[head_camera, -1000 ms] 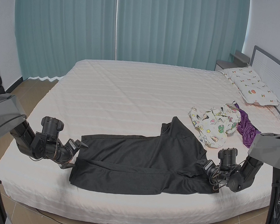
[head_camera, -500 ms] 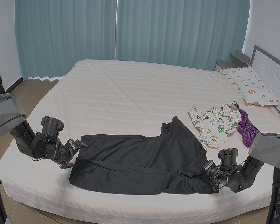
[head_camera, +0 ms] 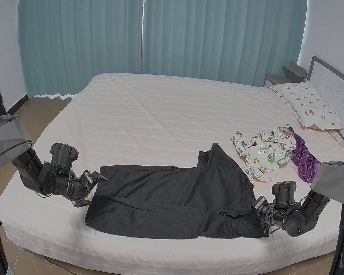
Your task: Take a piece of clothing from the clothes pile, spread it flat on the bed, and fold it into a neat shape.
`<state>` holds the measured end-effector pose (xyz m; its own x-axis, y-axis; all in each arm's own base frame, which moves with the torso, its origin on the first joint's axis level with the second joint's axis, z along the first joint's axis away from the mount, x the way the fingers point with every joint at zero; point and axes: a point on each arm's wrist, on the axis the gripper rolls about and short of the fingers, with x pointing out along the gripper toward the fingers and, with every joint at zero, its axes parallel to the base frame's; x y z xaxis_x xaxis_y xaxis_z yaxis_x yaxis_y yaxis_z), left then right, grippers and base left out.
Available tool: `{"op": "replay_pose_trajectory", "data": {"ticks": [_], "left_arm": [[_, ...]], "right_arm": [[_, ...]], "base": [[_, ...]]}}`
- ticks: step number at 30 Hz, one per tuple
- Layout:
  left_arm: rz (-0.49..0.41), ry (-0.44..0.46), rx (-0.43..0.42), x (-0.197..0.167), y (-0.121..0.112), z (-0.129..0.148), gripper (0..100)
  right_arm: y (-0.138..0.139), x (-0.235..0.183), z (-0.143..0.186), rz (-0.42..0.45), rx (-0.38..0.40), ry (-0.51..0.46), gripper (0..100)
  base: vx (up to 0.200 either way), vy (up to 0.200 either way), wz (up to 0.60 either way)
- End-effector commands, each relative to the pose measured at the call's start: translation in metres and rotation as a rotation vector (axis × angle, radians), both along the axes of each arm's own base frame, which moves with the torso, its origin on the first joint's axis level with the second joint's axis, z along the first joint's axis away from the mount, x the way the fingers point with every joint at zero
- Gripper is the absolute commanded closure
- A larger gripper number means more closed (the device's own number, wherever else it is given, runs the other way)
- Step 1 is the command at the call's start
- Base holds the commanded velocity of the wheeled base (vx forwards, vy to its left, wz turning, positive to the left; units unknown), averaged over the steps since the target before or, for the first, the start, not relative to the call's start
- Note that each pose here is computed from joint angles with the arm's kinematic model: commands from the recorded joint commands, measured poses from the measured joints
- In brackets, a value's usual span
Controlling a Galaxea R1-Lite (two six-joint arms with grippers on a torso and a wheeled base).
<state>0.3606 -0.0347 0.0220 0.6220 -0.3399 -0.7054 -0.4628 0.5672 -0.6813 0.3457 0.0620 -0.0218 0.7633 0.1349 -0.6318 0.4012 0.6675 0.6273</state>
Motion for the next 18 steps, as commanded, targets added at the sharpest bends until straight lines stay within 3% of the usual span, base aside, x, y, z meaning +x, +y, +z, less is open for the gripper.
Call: {"op": "replay_pose_trajectory", "data": {"ticks": [1,7,18], "left_arm": [[0.000,-0.002,0.000,0.000,0.000,0.000,0],[0.000,-0.002,0.000,0.000,0.000,0.001,0],[0.000,-0.004,0.000,0.000,0.000,0.001,0]], "right_arm": [[0.005,0.000,0.007,0.014,0.025,-0.017,0],[0.009,0.006,0.003,-0.022,0.079,-0.012,0],[0.022,0.010,-0.018,-0.059,0.017,-0.030,0]], "base": [[0.000,0.000,0.00],[0.000,0.000,0.00],[0.000,0.000,0.00]]}}
